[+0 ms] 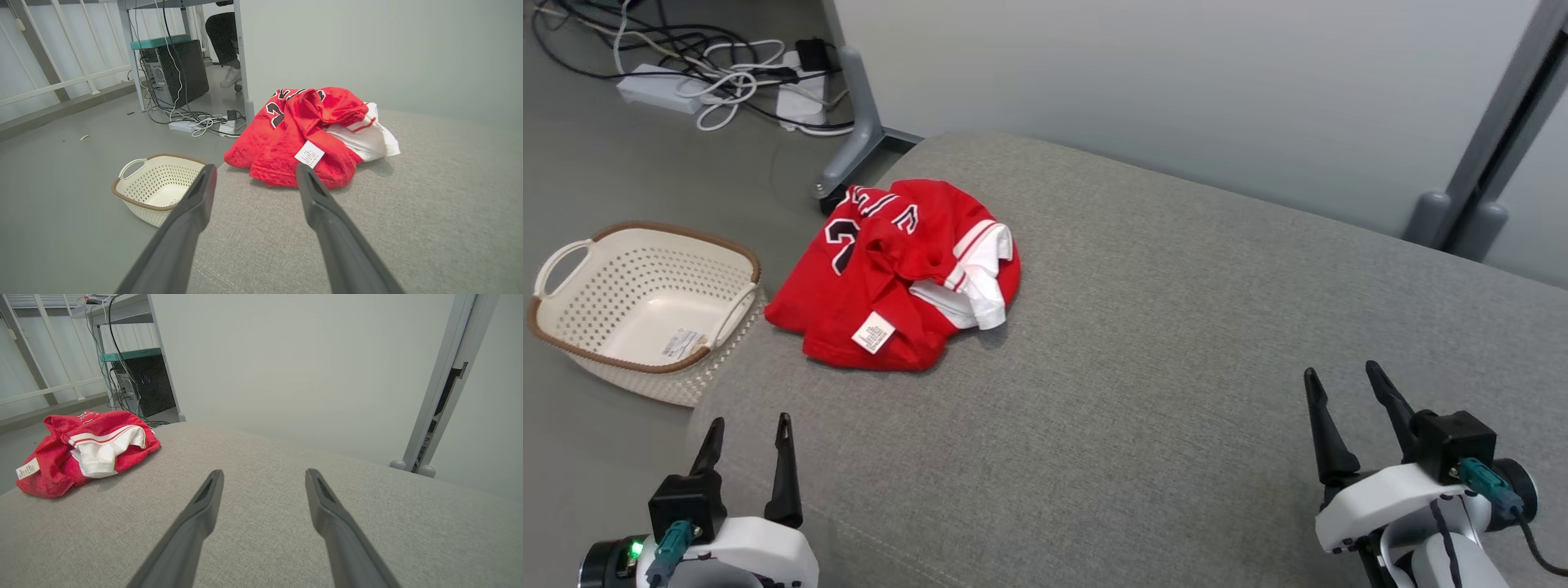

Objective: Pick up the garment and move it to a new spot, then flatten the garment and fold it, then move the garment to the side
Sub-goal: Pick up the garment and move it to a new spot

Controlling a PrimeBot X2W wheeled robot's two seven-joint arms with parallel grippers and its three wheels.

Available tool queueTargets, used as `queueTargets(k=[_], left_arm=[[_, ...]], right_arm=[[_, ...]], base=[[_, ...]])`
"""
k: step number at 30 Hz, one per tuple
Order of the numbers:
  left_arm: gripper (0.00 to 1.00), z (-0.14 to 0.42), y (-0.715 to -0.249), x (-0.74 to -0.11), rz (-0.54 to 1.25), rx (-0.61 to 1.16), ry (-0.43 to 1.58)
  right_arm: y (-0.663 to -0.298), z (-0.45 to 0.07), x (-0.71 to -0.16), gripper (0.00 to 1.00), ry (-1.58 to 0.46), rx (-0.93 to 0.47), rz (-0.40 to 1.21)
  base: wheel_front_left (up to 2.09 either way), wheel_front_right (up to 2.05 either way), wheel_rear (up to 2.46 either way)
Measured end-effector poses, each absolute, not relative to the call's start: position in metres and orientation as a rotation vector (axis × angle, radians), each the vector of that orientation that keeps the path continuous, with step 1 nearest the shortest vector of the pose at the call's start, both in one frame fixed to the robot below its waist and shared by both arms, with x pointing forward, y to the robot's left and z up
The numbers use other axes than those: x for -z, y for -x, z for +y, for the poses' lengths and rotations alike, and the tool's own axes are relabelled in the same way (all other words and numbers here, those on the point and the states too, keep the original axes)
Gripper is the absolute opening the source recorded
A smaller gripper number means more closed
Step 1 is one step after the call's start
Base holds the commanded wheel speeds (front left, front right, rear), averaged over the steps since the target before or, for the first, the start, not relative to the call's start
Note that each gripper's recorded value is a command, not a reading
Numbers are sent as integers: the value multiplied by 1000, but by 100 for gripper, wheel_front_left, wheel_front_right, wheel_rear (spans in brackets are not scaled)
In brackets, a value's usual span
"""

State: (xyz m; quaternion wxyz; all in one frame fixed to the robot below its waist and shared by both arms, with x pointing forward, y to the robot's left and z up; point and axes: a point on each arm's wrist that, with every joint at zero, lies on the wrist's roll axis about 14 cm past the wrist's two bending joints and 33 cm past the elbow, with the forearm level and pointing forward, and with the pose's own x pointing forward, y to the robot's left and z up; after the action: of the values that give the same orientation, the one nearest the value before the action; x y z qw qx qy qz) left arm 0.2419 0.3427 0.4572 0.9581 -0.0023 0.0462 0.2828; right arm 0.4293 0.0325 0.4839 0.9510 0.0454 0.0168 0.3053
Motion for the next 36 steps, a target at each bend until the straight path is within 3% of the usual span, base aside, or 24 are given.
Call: queueTargets(k=[8, 21, 27, 36], left_arm=[[100, 364, -209, -455, 105, -690, 9], [100, 363, -211, -447, 130, -685, 34], [100, 359, -236, -440, 151, -625, 77], [100, 361, -322, -460, 126, -509, 28]], right_arm=[[-424, 76, -486, 100, -101, -741, 31], [-429, 76, -481, 100, -108, -736, 46], [-436, 61, -472, 100, -94, -706, 56], [-465, 25, -454, 100, -61, -647, 64]], base=[[0, 0, 0], [0, 0, 0], [0, 0, 0], [0, 0, 0]])
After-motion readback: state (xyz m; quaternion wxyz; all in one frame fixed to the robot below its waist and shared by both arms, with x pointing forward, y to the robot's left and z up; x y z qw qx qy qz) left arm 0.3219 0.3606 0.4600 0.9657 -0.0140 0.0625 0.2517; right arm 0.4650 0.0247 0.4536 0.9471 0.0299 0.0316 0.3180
